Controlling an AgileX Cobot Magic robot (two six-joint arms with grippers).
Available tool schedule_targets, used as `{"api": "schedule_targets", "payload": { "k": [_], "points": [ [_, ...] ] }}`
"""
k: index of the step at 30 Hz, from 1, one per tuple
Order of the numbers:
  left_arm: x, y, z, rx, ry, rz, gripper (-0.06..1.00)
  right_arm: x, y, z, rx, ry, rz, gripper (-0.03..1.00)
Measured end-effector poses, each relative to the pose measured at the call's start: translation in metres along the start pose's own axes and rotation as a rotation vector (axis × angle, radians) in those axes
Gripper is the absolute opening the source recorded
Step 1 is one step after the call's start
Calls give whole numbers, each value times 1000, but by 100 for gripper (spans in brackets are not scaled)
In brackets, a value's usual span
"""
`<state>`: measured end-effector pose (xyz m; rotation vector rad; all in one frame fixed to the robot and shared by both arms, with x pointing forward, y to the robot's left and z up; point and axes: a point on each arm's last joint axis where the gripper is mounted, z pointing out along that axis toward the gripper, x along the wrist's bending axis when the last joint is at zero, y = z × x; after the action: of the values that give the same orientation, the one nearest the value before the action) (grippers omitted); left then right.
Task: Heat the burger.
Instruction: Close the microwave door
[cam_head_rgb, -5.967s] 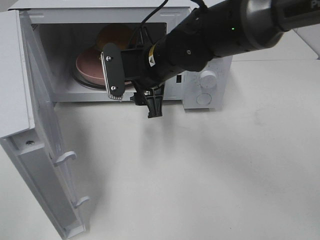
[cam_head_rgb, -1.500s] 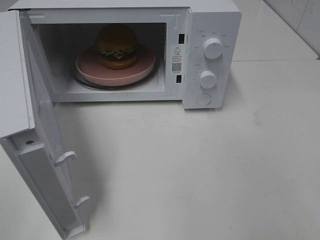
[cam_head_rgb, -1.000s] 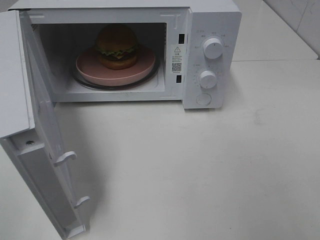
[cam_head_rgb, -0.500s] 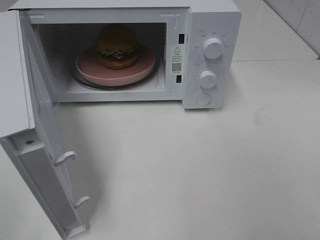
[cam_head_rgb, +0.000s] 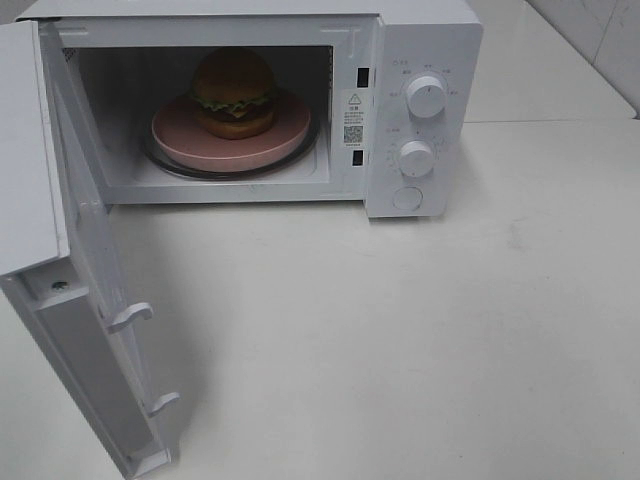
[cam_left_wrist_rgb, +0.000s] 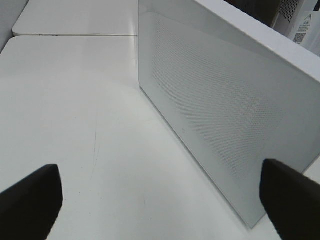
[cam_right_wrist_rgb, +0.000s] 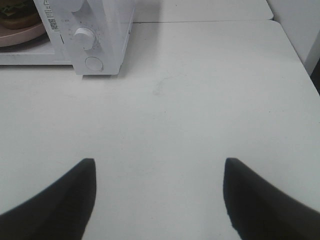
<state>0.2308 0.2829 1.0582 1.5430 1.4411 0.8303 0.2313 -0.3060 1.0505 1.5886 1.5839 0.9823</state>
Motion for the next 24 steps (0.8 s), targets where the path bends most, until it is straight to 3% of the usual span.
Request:
{"api": "schedule_targets", "payload": {
  "k": [15,17,18,20,21,22,23,24],
  "points": [
    [-1,12,-5,-25,3,3,95,0,0,0,0,0,0,71],
    [1,21,0,-24,7,-5,85,0,0,0,0,0,0,71],
    [1,21,0,-24,7,-5,85,0,0,0,0,0,0,71],
    [4,31,12,-9,14,-18,58,0,0,0,0,0,0,71],
    [4,31,12,-9,14,-18,58,0,0,0,0,0,0,71],
    [5,33,15,-4,15,-21,49,0,0,0,0,0,0,71],
    [6,37,21,8,19,-28,33,0,0,0,0,0,0,71],
    [6,37,21,8,19,-28,33,0,0,0,0,0,0,71]
  ]
}}
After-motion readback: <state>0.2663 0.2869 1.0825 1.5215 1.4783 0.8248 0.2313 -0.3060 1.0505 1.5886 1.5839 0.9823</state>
